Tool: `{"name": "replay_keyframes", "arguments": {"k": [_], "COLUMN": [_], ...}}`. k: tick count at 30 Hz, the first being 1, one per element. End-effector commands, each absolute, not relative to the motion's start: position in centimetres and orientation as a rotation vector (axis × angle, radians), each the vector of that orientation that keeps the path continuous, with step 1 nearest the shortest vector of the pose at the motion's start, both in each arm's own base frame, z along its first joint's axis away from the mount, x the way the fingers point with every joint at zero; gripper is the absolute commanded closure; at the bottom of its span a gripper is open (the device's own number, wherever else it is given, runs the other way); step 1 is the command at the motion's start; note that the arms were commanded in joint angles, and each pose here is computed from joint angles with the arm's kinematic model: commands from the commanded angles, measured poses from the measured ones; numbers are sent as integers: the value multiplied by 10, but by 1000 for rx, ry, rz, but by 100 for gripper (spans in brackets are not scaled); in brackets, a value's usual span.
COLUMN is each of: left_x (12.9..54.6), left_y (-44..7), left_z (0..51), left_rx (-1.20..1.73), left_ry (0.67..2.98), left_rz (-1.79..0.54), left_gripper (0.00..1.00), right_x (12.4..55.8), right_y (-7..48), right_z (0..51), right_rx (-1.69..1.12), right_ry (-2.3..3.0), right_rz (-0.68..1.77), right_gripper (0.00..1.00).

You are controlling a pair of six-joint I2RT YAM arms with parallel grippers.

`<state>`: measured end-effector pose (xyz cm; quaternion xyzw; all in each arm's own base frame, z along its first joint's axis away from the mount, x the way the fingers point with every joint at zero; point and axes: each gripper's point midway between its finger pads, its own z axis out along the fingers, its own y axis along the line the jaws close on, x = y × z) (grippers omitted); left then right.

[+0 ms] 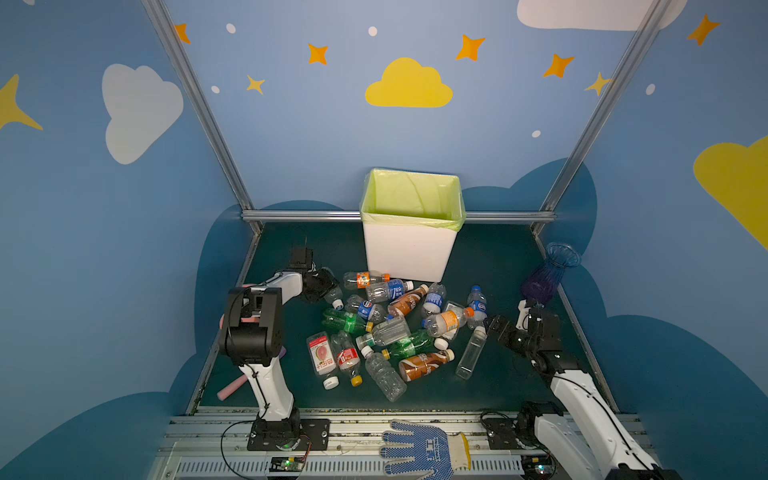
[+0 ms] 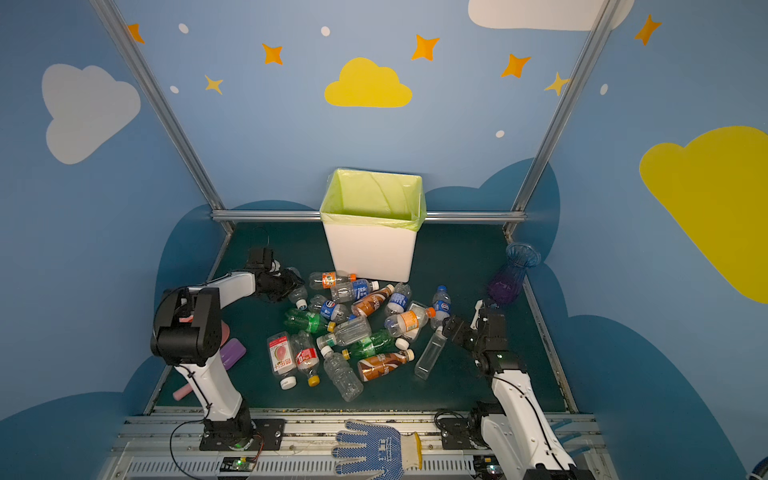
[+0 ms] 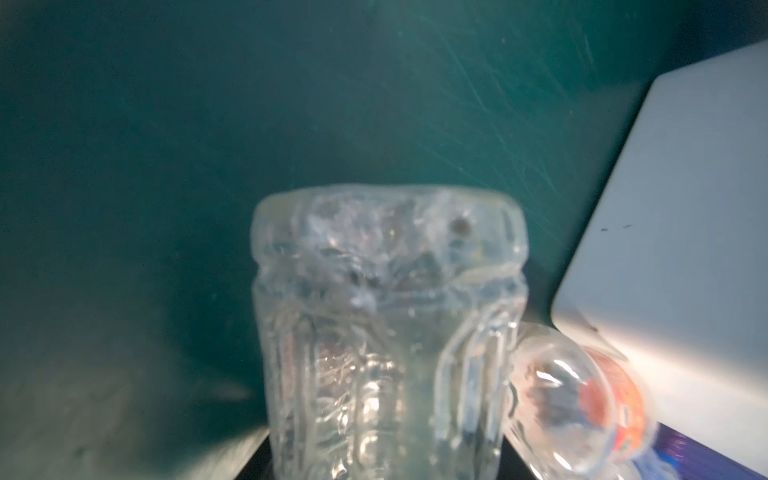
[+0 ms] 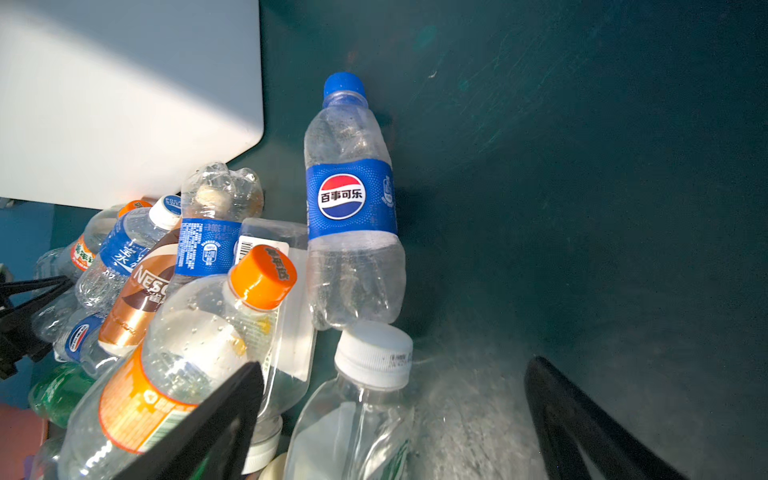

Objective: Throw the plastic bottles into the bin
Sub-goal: 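Grasp the crushed clear bottle with the left gripper, then lift the clear bottle with the left gripper over the bin and release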

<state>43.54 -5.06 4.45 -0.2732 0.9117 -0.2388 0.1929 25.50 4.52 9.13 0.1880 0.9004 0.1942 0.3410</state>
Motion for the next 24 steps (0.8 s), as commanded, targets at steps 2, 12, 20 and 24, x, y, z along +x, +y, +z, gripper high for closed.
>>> {"name": "replay_keyframes", "arguments": {"k": [2,12,20,24], "left_x": [454,457,520,545], "left_y": [-45,-3,-172,-235], "left_z": [126,455,474,456], "left_rx": [-713,-433,-51,23], "left_ry": [2360,1530,1691,1847], "left_rz": [-767,-733,-841,-883], "left_gripper": [46,46,35,19], "right_x": [254,269,273,275], "right_y": [38,31,35,49], "right_z": [95,126,129,134], "right_rx": [552,553,580,525], "right_ry": [2332,2299,2257,2294], "right_rz": [481,426,487,569], "right_gripper": [3,3,3,3]}}
